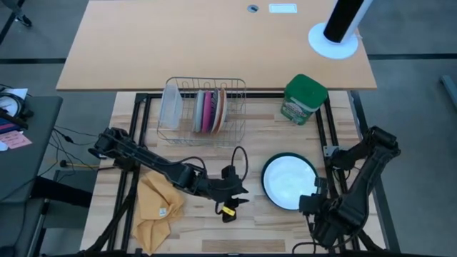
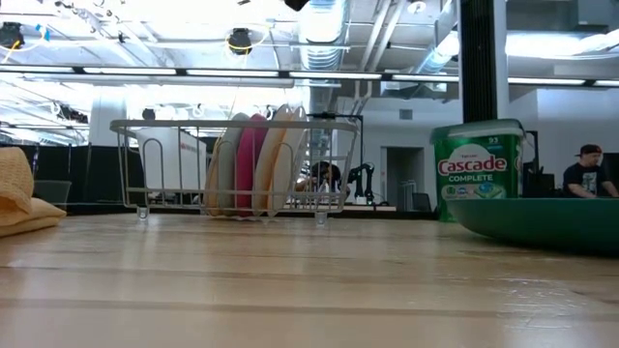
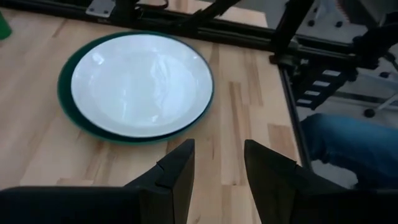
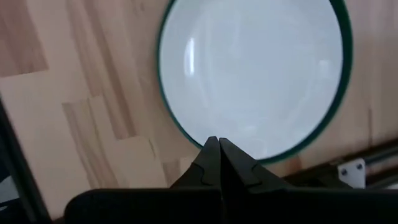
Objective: Sort dishes
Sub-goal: Put the white plate into the dish rack
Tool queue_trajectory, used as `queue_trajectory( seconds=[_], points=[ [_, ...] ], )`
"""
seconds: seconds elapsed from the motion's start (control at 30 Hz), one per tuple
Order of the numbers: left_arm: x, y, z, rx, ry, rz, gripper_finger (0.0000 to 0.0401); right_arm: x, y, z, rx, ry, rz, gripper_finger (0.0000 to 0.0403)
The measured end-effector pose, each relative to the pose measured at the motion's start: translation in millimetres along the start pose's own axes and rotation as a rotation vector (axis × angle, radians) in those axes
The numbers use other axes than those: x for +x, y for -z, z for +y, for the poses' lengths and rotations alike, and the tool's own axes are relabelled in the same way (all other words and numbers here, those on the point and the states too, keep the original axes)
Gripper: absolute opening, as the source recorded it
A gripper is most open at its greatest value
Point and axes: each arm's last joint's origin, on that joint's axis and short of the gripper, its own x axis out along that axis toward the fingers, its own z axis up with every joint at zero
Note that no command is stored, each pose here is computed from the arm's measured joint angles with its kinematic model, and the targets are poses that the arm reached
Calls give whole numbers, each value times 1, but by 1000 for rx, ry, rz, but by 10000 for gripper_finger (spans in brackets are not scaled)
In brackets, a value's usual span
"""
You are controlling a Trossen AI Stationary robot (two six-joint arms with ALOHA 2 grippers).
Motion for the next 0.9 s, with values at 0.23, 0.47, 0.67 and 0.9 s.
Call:
queue_trajectory(
  seconds=[0.23, 0.47, 0.67, 0.9],
  points=[
    [0, -1, -2, 19, 7, -10, 134, 5, 6, 0, -76, 71, 19, 0],
    [1, -3, 12, 48, -115, -21, 134, 34, 10, -33, -138, 198, 23, 0],
    [3, -5, 21, 113, -130, -3, 134, 50, 20, -67, -53, 52, 11, 0],
    [6, -10, 30, 233, -136, -10, 134, 57, 25, -87, 43, -136, -70, 0]
  ],
)
